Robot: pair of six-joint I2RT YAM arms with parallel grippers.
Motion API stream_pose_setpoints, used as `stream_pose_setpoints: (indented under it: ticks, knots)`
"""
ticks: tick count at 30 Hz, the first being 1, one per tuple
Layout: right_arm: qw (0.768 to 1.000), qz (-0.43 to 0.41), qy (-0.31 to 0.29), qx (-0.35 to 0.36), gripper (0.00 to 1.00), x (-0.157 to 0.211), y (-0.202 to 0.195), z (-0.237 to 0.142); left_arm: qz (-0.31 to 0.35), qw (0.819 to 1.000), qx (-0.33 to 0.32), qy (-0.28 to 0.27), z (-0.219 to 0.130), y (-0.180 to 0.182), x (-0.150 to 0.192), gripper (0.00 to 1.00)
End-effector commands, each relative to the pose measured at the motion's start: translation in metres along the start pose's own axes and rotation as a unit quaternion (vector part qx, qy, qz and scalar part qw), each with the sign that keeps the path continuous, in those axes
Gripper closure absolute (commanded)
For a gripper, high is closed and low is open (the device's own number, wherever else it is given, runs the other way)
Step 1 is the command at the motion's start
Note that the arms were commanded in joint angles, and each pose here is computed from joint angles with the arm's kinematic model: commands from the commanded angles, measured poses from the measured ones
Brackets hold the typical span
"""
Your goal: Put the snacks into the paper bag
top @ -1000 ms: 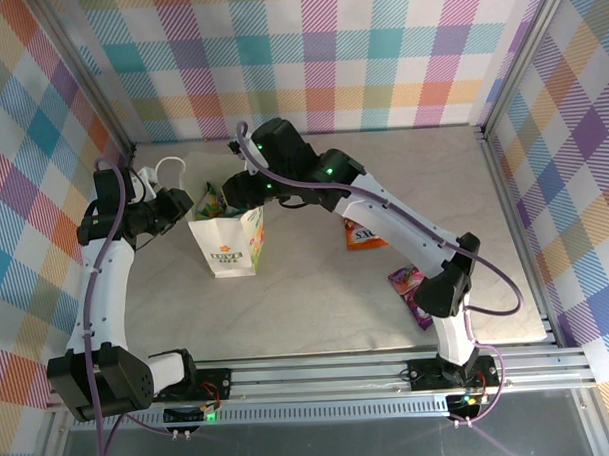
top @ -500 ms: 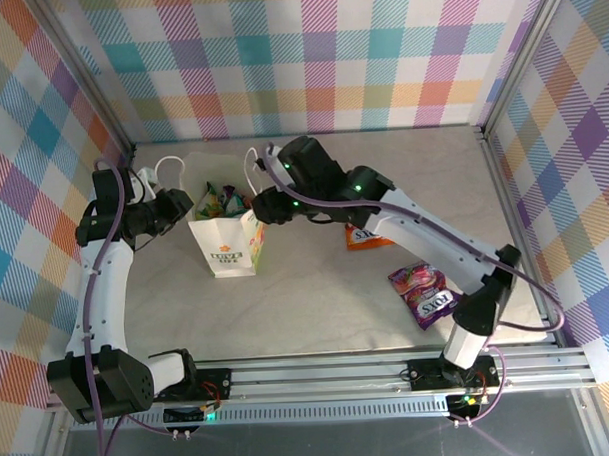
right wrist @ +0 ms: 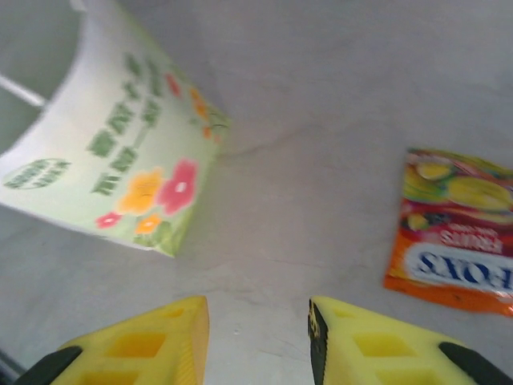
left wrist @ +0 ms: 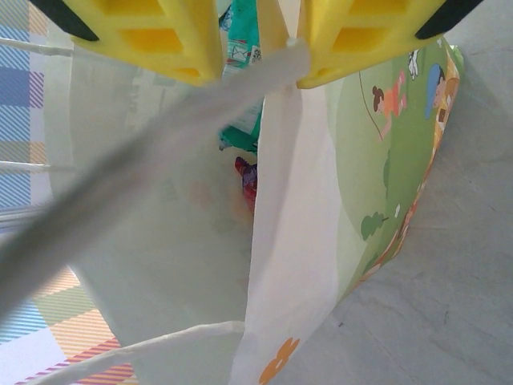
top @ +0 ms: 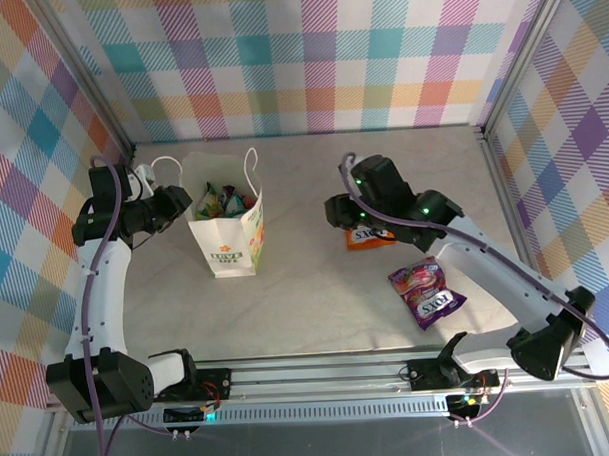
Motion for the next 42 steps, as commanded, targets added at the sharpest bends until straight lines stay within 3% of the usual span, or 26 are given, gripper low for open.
stream_pose_setpoints:
  ticks: [1, 10, 14, 20, 27, 32, 36, 42]
  knots:
    - [0.999, 0.037, -0.023, 0.015, 0.61, -0.001, -0.019, -0.017, 0.013, 1.0, -0.01, -0.019, -0.018, -0.004, -0.006, 0.7]
    - [0.986, 0.09, -0.039, 0.136, 0.51, 0.022, -0.092, -0.033, 0.013, 1.0, -0.008, -0.009, -0.014, -0.005, -0.005, 0.7]
    - [0.97, 0.14, -0.056, 0.191, 0.4, 0.031, -0.127, -0.044, 0.014, 1.0, -0.007, -0.008, -0.013, -0.006, -0.005, 0.7]
    - [0.952, 0.196, -0.071, 0.225, 0.26, 0.044, -0.163, -0.054, 0.016, 1.0, -0.009, -0.002, -0.011, -0.005, -0.003, 0.7]
    - [0.933, 0.273, -0.034, 0.231, 0.07, 0.062, -0.187, -0.046, 0.018, 1.0, -0.004, -0.002, -0.01, -0.007, -0.004, 0.7]
    - [0.917, 0.317, -0.003, 0.242, 0.04, 0.083, -0.204, -0.039, 0.022, 1.0, -0.004, 0.0, -0.009, -0.007, -0.004, 0.7]
    - [0.891, 0.363, 0.0, 0.274, 0.0, 0.1, -0.224, -0.045, 0.022, 1.0, -0.004, 0.004, -0.006, -0.006, -0.003, 0.7]
    - [0.872, 0.401, 0.021, 0.28, 0.01, 0.115, -0.24, -0.045, 0.022, 1.0, -0.003, 0.006, -0.003, -0.004, -0.002, 0.7]
Point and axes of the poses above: each hand's point on the last joint's axis, 136 mm out from that joint toward the fingers, its own z axis out along the fingers, its own y axis along the line the jaws close on, x = y × z, the point moved 4 cm from there along -z, back along the fingers, and after that the axes turned 15 degrees about z, right-handed, at the moved point
